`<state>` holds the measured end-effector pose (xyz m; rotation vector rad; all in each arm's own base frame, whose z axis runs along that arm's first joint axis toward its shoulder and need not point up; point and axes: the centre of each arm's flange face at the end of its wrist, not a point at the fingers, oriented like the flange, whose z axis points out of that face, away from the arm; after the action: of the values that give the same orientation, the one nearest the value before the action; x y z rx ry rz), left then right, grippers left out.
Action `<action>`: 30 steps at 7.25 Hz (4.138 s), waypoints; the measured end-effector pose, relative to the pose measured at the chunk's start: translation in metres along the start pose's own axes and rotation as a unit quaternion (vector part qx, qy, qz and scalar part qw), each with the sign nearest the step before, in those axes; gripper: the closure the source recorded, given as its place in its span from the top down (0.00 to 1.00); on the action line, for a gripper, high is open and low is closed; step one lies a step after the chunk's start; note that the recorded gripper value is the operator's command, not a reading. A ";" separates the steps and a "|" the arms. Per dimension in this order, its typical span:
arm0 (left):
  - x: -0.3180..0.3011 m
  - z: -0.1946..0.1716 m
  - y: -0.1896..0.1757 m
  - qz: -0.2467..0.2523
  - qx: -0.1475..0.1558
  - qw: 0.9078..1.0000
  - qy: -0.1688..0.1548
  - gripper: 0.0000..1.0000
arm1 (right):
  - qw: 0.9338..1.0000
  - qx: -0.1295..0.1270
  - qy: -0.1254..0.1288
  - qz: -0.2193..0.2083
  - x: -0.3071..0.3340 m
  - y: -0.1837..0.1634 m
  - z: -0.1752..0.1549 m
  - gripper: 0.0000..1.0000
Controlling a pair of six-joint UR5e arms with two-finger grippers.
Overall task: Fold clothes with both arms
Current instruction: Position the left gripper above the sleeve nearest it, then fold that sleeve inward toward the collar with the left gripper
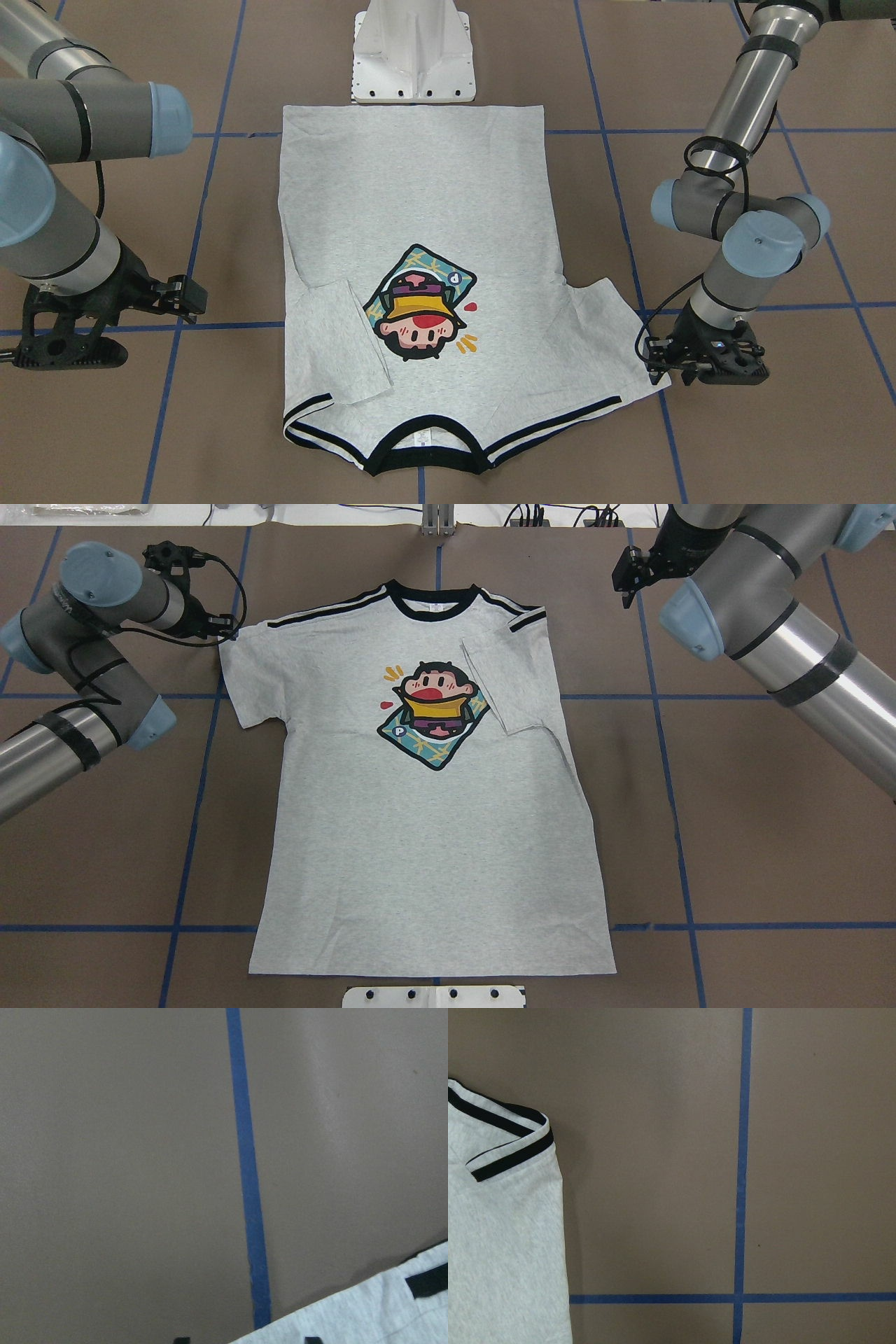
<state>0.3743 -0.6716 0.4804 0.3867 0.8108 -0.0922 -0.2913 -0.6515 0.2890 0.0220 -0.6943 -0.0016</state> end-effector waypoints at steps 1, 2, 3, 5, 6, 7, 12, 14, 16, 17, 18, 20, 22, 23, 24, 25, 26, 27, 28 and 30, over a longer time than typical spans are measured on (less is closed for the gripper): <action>0.001 0.001 0.001 0.001 -0.001 1.000 0.000 0.59 | 1.000 0.000 0.000 0.000 0.000 0.000 0.000 0.99; 0.002 0.001 0.002 0.001 -0.001 1.000 0.000 0.58 | 1.000 0.000 0.000 0.000 0.000 0.000 0.000 0.99; 0.003 0.003 0.003 0.002 -0.003 1.000 0.000 0.56 | 1.000 0.000 0.000 0.001 0.001 0.000 -0.001 0.99; 0.003 0.006 0.005 0.002 -0.005 1.000 -0.001 0.40 | 1.000 0.000 0.000 0.001 0.001 0.000 -0.001 0.99; 0.003 0.006 0.005 0.002 -0.005 1.000 -0.001 0.28 | 1.000 0.000 0.000 0.001 0.001 0.000 -0.001 0.99; 0.006 0.005 0.003 0.002 -0.005 1.000 0.000 0.17 | 1.000 0.000 0.000 0.000 0.001 0.000 0.000 0.99; 0.028 -0.010 -0.007 0.002 -0.001 1.000 0.012 0.00 | 1.000 -0.002 0.002 0.001 0.004 0.000 0.003 0.99; 0.064 -0.039 -0.023 -0.020 -0.006 1.000 0.005 0.00 | 1.000 -0.001 0.000 0.002 0.005 0.000 0.001 1.00; 0.123 -0.058 -0.024 -0.080 -0.017 0.997 0.013 0.00 | 1.000 0.000 -0.001 0.002 0.005 0.000 0.000 1.00; 0.167 -0.060 -0.014 -0.109 -0.026 0.993 0.029 0.00 | 1.000 -0.002 -0.001 0.003 0.007 0.001 0.001 1.00; 0.212 -0.061 -0.008 -0.135 -0.035 0.989 0.044 0.00 | 1.000 -0.002 0.000 0.003 0.010 0.002 0.004 1.00; 0.263 -0.051 -0.012 -0.170 -0.046 0.983 0.052 0.00 | 1.000 0.002 -0.003 0.001 0.021 0.004 0.015 1.00; 0.265 -0.030 -0.014 -0.177 -0.040 0.982 0.056 0.00 | 1.000 0.004 -0.005 0.000 0.028 0.006 0.022 1.00; 0.268 -0.026 -0.019 -0.177 -0.031 0.982 0.059 0.00 | 1.000 0.002 -0.004 0.001 0.031 0.007 0.024 1.00; 0.276 -0.024 -0.024 -0.176 -0.026 0.982 0.064 0.03 | 1.000 0.001 -0.003 0.002 0.033 0.007 0.026 1.00; 0.281 -0.021 -0.027 -0.174 -0.023 0.982 0.068 0.70 | 1.000 0.001 -0.002 0.002 0.034 0.007 0.027 1.00; 0.282 -0.019 -0.028 -0.172 -0.022 0.982 0.069 0.88 | 1.000 0.000 -0.002 0.003 0.034 0.007 0.028 1.00; 0.282 -0.018 -0.027 -0.170 -0.022 0.983 0.069 1.00 | 1.000 0.000 -0.002 0.003 0.034 0.007 0.028 1.00; 0.281 -0.017 -0.027 -0.166 -0.022 0.984 0.069 1.00 | 1.000 0.000 -0.002 0.003 0.034 0.007 0.028 1.00; 0.279 -0.020 -0.031 -0.141 -0.017 0.987 0.071 1.00 | 1.000 0.001 -0.002 0.001 0.034 0.007 0.029 1.00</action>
<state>0.5457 -0.6743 0.2572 0.2453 1.0029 -0.3170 -0.2838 -0.6449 0.3327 0.0231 -0.6991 0.0015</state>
